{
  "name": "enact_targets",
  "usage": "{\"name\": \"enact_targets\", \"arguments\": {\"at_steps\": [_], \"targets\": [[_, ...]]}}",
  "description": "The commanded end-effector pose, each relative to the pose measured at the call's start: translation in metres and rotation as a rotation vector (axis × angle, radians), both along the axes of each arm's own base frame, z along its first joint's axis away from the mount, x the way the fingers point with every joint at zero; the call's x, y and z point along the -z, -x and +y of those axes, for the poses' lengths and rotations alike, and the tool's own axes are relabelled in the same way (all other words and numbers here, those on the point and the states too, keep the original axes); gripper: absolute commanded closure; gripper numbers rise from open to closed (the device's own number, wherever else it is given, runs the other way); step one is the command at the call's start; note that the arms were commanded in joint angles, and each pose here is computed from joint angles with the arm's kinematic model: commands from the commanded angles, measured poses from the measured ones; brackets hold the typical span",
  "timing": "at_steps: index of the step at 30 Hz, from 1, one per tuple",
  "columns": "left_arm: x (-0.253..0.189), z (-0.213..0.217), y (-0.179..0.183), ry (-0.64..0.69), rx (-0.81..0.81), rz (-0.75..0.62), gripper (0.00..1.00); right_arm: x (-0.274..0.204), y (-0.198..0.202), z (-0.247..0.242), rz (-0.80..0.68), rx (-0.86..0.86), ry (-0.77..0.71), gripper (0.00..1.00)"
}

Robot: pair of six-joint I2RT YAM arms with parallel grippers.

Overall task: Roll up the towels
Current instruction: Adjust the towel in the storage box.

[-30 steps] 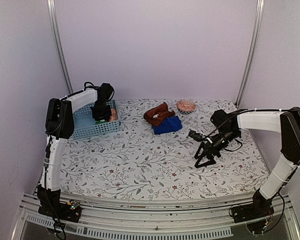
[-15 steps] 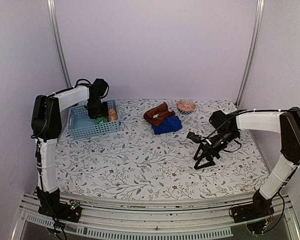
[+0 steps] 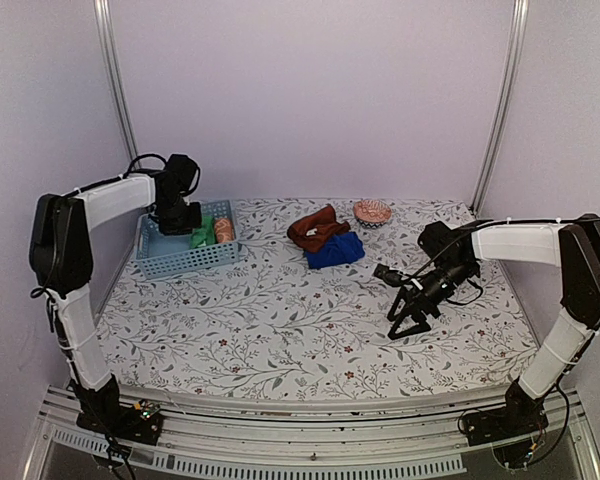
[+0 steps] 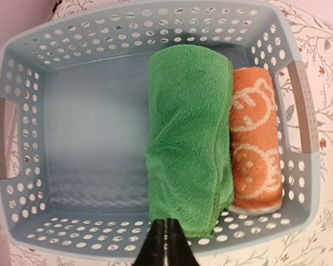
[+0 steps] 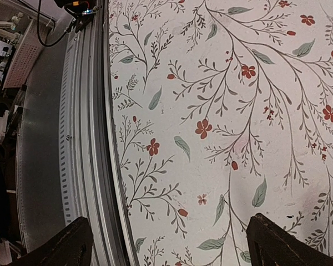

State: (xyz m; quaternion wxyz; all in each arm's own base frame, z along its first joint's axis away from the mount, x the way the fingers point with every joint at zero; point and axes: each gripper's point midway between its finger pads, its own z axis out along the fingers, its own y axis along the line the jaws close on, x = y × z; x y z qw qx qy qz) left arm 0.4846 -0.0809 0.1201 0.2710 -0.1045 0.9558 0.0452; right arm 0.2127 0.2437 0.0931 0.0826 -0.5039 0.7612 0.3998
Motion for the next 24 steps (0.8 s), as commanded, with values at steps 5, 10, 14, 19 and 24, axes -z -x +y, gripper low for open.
{"name": "enact_targets", "arguments": {"at_steps": [5,10,14,19,24], "targets": [[0.004,-0.011,-0.005,0.117,0.122,-0.036,1.00,0.005,0.005,0.000,0.014,-0.011,0.013,0.01],[0.033,-0.011,-0.013,0.100,0.125,0.013,1.00,0.006,0.005,0.000,0.015,-0.011,0.015,0.01],[0.047,-0.020,-0.017,0.132,0.143,0.041,1.00,0.006,0.005,0.000,0.013,-0.011,0.016,0.01],[0.062,-0.034,-0.022,0.167,0.161,0.067,1.00,0.007,0.005,0.000,0.013,-0.012,0.020,0.01],[0.060,-0.050,-0.027,0.178,0.190,0.056,1.00,0.008,0.004,0.000,0.012,-0.012,0.021,0.01]]}}
